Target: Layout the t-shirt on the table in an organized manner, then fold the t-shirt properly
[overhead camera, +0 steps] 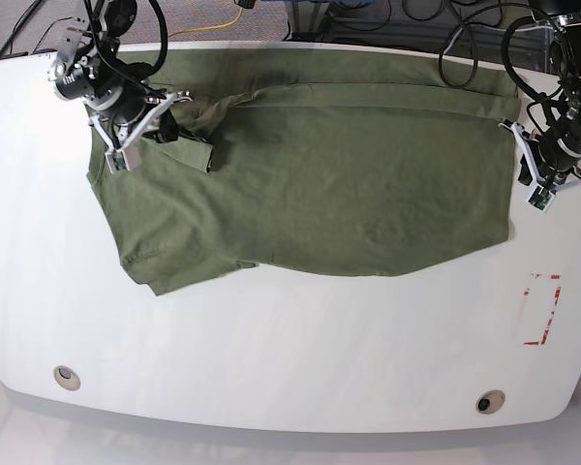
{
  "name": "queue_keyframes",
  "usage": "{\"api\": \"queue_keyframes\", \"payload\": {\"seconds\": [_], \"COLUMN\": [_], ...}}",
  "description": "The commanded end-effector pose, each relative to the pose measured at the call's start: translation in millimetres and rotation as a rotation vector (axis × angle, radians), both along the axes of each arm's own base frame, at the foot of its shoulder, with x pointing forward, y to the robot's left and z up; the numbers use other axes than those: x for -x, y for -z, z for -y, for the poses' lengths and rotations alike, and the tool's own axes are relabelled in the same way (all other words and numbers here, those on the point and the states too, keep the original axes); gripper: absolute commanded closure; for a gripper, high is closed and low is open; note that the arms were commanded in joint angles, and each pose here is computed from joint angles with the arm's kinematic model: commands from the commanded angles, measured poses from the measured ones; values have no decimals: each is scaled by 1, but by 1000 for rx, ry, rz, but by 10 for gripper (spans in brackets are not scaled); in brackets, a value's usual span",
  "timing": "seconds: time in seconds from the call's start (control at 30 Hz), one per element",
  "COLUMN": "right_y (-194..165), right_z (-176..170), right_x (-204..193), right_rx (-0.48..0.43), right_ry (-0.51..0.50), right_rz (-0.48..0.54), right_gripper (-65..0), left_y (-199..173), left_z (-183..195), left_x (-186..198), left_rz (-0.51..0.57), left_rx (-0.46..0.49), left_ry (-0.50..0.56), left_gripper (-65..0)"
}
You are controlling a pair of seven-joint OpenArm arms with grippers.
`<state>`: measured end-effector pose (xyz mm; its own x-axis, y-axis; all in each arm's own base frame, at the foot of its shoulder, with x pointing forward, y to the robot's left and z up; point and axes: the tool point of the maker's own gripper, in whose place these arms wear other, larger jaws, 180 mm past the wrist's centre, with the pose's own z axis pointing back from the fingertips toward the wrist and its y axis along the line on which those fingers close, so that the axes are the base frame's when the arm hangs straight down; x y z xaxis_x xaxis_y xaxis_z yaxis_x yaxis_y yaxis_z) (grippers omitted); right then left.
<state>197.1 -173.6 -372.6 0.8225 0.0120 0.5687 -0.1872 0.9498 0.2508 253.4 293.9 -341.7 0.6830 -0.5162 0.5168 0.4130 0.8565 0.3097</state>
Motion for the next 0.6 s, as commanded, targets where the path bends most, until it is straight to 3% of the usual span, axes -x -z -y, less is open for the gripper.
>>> {"api": "queue_keyframes", "payload": {"seconds": [0.0,0.37,0.57], "right_y": [-6,-6,0], "right_z": [0,1,7], "right_x": [-1,0,1], "right_rx": [-8,-10,-23], "right_ry": [2,13,67], "right_rz": [30,34,6], "right_gripper": [-27,-27,-27], "left_y": [-12,-12,-12], "left_z": [-4,-4,-4], "left_x": [-6,-6,-6], "left_rz": [36,36,36], "left_rx": [-15,-15,-15], "left_ry": [7,7,7], "left_gripper": [0,0,0]}}
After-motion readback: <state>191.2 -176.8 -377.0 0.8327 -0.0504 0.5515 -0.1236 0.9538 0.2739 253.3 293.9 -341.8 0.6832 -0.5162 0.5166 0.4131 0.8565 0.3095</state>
